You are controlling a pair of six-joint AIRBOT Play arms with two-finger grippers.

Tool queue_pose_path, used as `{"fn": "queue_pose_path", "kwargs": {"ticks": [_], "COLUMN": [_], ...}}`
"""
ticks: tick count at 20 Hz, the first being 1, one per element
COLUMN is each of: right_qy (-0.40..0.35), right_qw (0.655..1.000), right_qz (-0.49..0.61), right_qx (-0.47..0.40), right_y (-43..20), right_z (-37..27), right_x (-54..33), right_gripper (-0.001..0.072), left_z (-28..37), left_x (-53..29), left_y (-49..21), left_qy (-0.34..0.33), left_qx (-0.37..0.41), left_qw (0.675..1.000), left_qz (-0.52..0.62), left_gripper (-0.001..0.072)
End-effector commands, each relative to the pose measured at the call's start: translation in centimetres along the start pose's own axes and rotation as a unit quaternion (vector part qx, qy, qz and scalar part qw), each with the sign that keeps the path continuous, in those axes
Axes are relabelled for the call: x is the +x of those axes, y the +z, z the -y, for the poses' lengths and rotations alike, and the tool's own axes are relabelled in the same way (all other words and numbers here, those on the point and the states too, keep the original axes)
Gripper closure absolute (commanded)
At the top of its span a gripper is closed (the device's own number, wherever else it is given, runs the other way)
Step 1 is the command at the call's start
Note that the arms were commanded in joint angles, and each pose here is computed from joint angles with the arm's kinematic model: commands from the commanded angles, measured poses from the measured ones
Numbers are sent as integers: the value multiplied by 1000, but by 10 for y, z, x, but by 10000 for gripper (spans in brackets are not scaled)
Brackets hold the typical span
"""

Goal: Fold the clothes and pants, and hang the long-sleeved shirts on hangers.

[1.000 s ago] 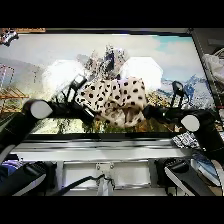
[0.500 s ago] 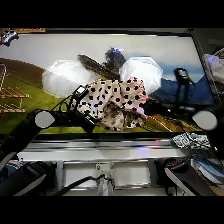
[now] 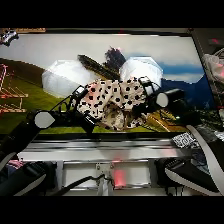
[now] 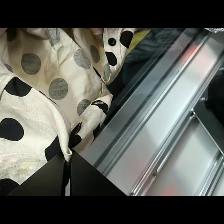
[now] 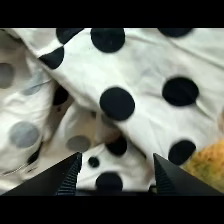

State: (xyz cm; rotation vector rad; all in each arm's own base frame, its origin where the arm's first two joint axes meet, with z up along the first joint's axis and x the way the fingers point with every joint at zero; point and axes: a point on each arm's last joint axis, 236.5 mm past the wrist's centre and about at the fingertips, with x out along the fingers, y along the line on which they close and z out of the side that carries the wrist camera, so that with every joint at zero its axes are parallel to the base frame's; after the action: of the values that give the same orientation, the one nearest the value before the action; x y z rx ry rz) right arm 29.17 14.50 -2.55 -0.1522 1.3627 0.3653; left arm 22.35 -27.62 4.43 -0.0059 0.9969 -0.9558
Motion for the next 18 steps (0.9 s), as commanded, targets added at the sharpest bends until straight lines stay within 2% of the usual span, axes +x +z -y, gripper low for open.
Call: {"fn": "queue_pose_path", "kwargs": {"ticks": [1, 5, 9, 10, 11, 14, 16, 18], "right_qy": [-55, -88, -91, -90, -90, -88, -84, -78], "right_qw": [997, 995, 995, 995, 995, 996, 996, 997], "right_qz": [20, 18, 1, 2, 1, -2, -2, 0], "right_qx": [-48, -51, -52, -50, -43, -29, -26, -22], "right_y": [16, 20, 17, 18, 18, 17, 17, 17], "right_z": [1, 14, 16, 16, 15, 15, 13, 10], "right_x": [19, 30, 45, 48, 50, 55, 55, 54], "right_gripper": [213, 213, 214, 241, 276, 483, 692, 691], "left_z": [0, 0, 1, 1, 1, 1, 1, 1], "left_x": [0, 0, -2, -2, -2, -2, -2, -2], "left_y": [0, 0, 1, 1, 2, 2, 2, 3], "left_qy": [0, 0, 0, 0, 0, 0, 1, 1], "left_qx": [1, 0, 2, 2, 2, 2, 3, 3], "left_qw": [1000, 1000, 1000, 1000, 1000, 1000, 1000, 1000], "left_qz": [1, 1, 3, 4, 4, 5, 6, 6], "left_gripper": [699, 699, 699, 699, 699, 699, 698, 698]}}
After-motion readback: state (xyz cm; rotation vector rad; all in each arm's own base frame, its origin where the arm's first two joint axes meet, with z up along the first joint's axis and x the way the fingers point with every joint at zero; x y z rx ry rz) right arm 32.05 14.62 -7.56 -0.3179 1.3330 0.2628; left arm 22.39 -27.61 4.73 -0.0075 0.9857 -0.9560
